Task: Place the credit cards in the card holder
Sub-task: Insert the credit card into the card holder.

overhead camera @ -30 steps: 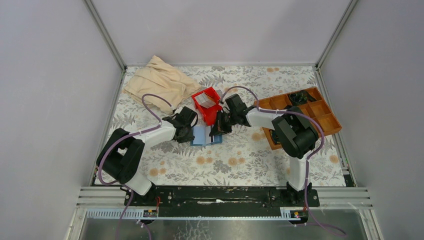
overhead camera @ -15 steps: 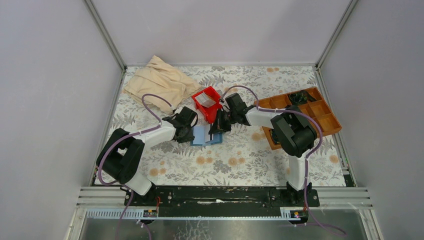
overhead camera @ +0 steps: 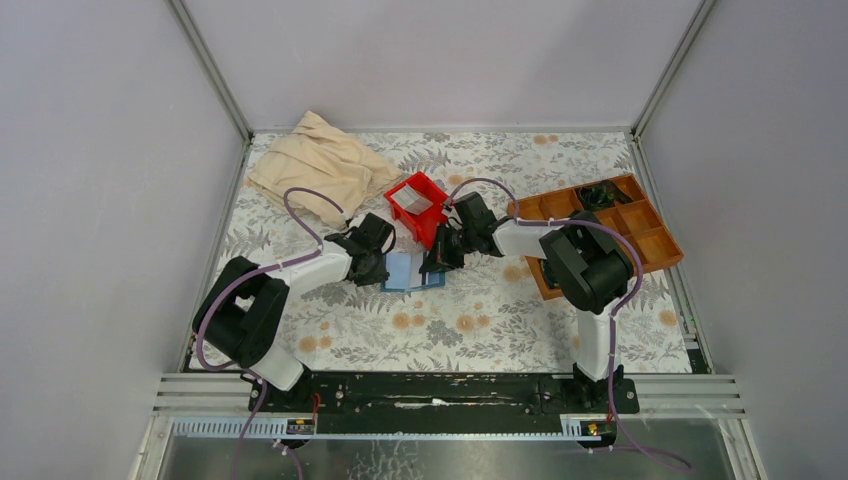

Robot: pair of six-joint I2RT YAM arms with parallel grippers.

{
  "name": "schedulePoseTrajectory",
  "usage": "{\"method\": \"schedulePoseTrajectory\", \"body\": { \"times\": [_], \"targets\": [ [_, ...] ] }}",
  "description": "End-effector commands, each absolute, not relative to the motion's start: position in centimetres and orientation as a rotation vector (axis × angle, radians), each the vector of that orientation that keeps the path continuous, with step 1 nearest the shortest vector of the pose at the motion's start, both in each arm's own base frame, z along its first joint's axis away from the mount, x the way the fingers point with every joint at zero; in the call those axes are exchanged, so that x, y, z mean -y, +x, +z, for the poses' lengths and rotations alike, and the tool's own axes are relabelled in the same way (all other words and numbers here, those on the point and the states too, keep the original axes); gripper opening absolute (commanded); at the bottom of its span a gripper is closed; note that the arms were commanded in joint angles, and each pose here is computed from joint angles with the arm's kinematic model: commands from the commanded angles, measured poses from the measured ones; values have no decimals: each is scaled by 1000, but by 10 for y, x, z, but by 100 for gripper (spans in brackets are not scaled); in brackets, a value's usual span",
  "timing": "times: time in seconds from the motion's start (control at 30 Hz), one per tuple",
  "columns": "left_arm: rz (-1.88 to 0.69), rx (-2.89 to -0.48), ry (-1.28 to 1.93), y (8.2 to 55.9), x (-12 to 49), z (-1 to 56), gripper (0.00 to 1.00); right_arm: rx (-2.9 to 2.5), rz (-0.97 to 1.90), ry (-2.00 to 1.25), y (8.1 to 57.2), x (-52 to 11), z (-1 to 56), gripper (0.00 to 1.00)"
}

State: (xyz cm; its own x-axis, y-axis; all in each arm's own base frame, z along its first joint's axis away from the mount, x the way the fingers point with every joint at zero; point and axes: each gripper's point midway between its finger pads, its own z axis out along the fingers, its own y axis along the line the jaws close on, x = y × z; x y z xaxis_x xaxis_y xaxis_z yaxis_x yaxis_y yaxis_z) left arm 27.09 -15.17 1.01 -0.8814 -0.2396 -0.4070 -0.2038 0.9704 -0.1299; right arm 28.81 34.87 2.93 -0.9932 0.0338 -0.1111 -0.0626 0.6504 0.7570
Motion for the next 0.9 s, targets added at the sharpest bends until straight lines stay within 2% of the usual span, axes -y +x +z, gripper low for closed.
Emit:
{"method": "schedulePoseTrajectory", "body": {
  "times": [0.0, 0.87],
  "targets": [
    [-66, -2755, -294, 255, 143, -13, 35, -2716, 1246, -14, 292, -343, 38, 0],
    [-42, -2768, -250, 256, 141, -20, 34, -2771, 1293, -88, 283, -353, 19, 0]
  ]
}}
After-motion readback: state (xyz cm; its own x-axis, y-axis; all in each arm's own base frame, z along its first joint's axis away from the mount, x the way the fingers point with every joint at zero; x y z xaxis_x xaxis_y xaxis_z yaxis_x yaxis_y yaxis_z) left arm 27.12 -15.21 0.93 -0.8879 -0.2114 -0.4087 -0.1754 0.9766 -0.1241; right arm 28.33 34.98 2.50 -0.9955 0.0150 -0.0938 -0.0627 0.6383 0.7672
